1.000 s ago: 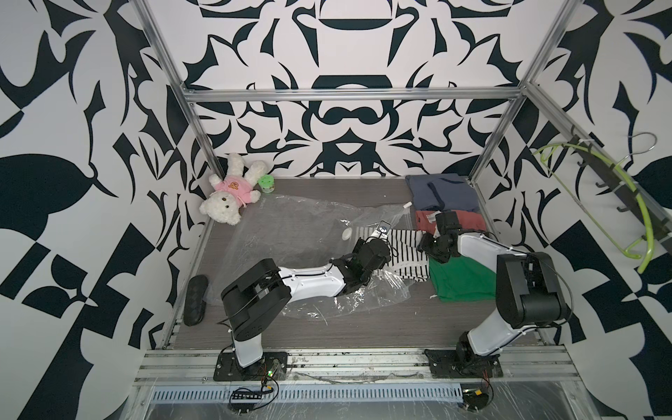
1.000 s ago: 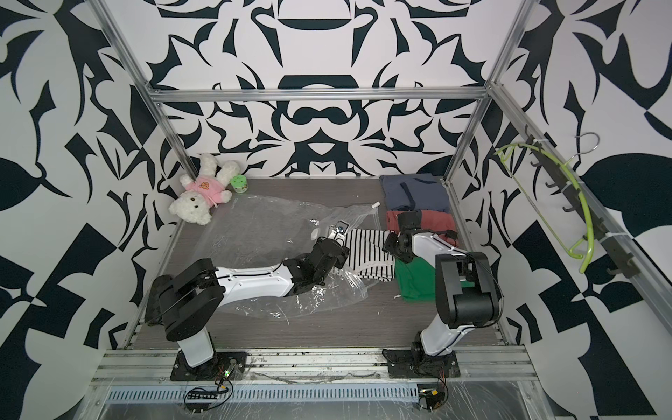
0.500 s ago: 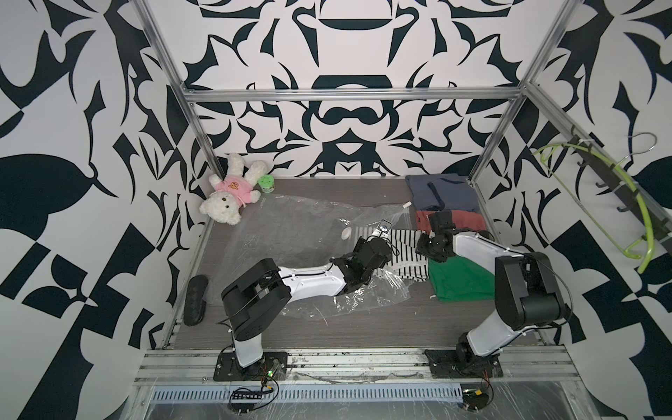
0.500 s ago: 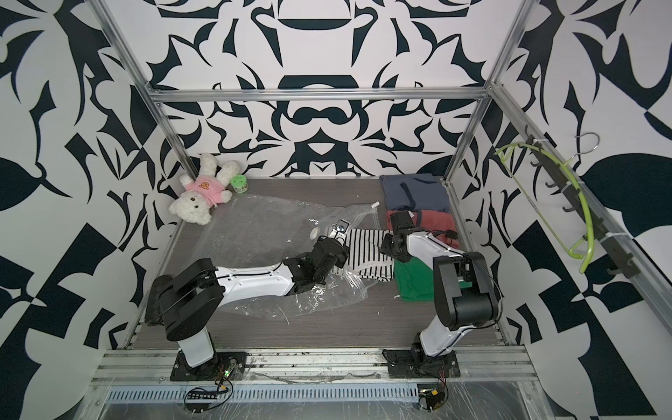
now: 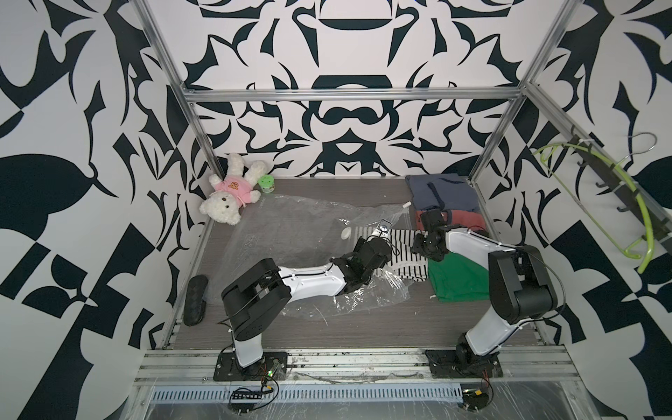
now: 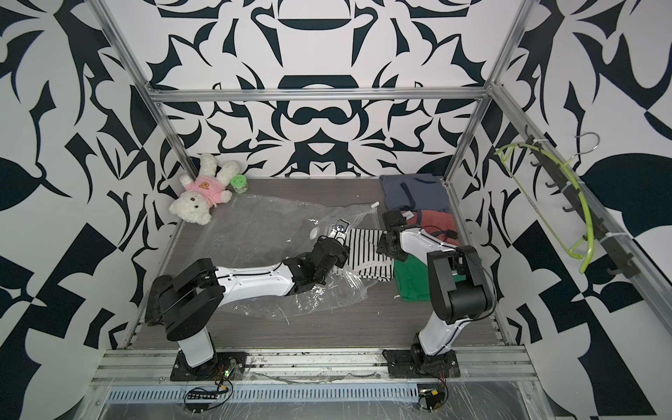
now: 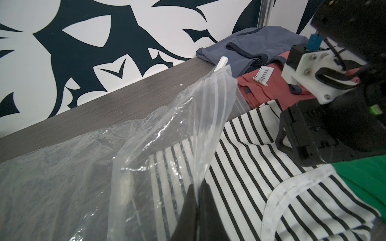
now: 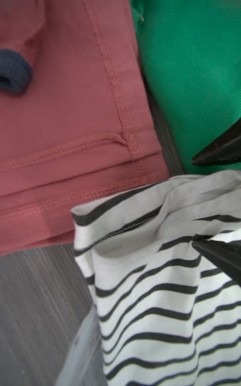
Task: Take the tank top out of the vacuum bag
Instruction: Take out the tank top from the vacuum bag.
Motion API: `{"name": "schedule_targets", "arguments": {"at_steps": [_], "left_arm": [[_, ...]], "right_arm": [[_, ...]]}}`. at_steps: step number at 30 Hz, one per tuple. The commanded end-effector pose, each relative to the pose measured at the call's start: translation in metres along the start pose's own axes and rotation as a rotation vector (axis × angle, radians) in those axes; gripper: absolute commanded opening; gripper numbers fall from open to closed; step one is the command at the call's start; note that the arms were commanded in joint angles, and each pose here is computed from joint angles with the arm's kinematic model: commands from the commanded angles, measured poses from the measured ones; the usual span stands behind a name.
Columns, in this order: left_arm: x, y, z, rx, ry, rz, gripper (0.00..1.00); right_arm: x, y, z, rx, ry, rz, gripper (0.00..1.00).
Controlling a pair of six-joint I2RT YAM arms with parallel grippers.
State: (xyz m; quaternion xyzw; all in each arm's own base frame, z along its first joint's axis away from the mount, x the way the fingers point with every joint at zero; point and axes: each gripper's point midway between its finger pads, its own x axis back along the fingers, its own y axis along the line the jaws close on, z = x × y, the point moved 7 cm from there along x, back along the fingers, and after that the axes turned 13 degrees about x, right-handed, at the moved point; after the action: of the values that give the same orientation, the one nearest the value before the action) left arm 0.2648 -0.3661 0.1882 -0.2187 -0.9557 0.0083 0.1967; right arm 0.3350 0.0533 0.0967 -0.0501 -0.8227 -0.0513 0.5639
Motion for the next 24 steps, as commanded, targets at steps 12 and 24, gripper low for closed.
{"name": "schedule_targets", "arguments": {"at_steps": [12, 24], "left_arm": [[0.000, 0.000, -0.003, 0.015, -0.013, -0.004, 0.00], [0.000, 0.001, -0.003, 0.019, -0.015, -0.012, 0.00]], "right_arm": [[0.010, 0.010, -0.010, -0.014, -0.037, -0.090, 0.00], [0.061, 0.013, -0.022, -0.036, -0.132, -0.222, 0.00]]}}
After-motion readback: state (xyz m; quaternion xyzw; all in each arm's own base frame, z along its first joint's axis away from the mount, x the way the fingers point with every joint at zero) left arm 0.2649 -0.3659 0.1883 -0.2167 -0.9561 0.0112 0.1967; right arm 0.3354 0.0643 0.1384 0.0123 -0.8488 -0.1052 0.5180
